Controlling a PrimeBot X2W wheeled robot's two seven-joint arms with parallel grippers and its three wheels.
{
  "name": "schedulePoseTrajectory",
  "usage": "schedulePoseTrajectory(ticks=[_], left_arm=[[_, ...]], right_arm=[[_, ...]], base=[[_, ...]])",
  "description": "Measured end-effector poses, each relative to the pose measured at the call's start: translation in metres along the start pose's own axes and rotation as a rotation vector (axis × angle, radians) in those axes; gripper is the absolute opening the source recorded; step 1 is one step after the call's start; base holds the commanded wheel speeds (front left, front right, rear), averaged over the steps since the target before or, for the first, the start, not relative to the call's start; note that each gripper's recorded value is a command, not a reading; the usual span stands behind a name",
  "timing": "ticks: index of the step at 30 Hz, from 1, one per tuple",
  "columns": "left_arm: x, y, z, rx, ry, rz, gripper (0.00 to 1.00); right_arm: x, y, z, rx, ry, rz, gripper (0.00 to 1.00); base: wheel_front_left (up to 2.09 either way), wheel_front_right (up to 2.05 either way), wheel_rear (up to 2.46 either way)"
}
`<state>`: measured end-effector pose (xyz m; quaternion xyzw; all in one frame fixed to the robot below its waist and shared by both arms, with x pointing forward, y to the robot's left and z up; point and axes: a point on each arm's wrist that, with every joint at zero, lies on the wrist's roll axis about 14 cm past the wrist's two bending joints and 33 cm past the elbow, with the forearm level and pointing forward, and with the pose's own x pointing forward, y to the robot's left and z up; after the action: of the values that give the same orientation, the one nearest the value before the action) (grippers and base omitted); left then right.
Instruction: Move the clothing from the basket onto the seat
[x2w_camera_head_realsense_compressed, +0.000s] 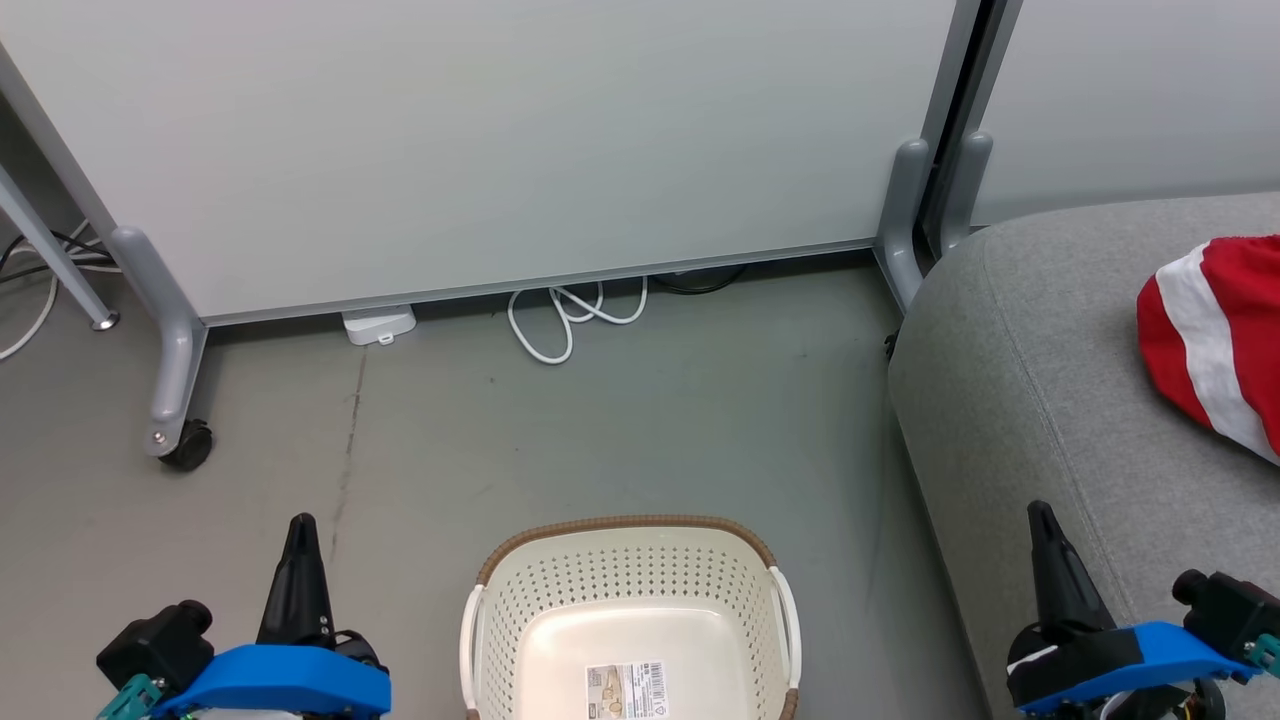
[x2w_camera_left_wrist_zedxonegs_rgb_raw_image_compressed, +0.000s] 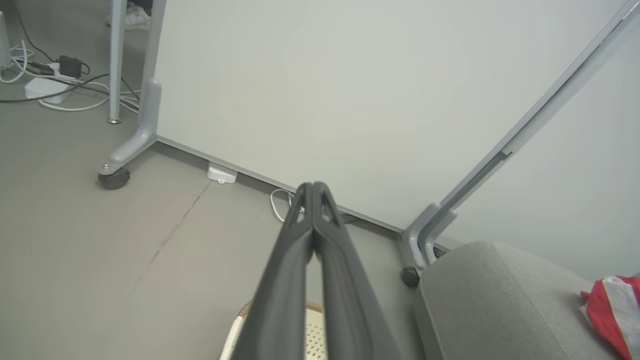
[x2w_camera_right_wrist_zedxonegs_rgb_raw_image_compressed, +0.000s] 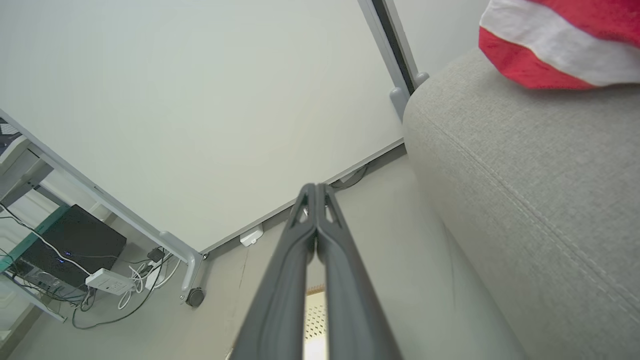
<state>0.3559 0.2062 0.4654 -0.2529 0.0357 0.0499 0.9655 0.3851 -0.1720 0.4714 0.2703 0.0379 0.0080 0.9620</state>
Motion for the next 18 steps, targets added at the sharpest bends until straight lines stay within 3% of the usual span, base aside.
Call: schedulePoseTrajectory(ticks=[18], left_arm=[[0.0066, 0.0001, 0.0052, -0.265, 0.007, 0.014, 0.0]], right_arm=[[-0.0002, -0.0072, 0.0061, 0.256, -0.004, -0.037, 0.0]], base=[[0.0, 0.0, 0.0]])
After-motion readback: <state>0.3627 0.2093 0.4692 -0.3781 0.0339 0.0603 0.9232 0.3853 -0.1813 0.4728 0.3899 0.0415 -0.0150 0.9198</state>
